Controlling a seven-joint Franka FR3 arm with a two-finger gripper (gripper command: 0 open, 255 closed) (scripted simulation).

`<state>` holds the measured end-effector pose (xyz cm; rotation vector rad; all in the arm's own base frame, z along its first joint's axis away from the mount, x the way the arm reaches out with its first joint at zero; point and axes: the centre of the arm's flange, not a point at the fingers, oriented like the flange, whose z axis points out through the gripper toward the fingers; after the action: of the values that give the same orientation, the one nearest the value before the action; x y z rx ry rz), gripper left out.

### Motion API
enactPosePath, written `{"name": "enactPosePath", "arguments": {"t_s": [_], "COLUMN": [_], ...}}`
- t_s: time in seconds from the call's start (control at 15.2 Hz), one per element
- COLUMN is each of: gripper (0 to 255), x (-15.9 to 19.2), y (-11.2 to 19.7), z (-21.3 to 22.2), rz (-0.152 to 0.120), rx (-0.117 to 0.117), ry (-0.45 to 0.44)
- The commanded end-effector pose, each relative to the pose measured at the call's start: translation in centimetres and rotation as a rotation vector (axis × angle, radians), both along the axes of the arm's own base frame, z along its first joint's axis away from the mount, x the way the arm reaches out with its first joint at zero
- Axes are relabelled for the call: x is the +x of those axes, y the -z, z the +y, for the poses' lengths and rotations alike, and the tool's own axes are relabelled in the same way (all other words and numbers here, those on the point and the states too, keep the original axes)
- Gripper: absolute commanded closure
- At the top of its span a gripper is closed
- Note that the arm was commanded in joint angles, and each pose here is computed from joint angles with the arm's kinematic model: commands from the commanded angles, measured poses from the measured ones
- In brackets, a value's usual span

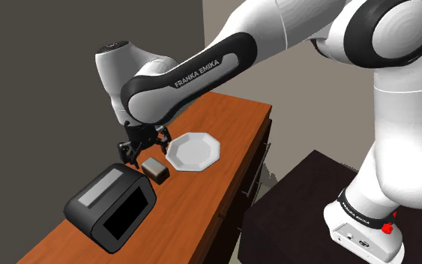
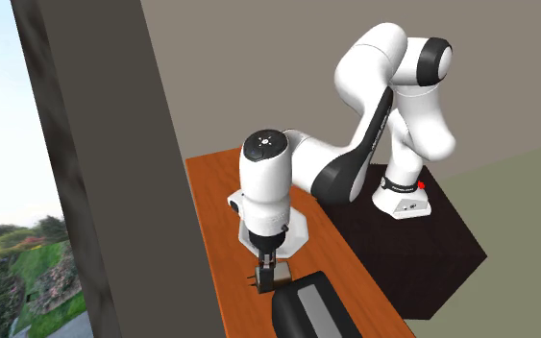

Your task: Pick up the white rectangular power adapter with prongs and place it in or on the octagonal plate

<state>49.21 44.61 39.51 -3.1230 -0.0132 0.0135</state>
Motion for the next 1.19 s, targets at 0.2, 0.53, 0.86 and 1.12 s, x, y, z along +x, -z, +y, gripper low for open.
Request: {"name": "enactPosePath", "arguments": {"t_s": [0.2,0.53,0.86,1.12], "gripper": [0,0,0,255], "x": [0.1,0.1,0.1,0.1], "y": [2.4,3.7,3.7,3.7], "z": [0.5,0.5,0.5,0.5], "rz": [-0.002,-0.002,-0.002,-0.002], "rx": [-0.001,-0.001,-0.001,-0.001], "ry": [0.002,0.002,0.002,0.002]}}
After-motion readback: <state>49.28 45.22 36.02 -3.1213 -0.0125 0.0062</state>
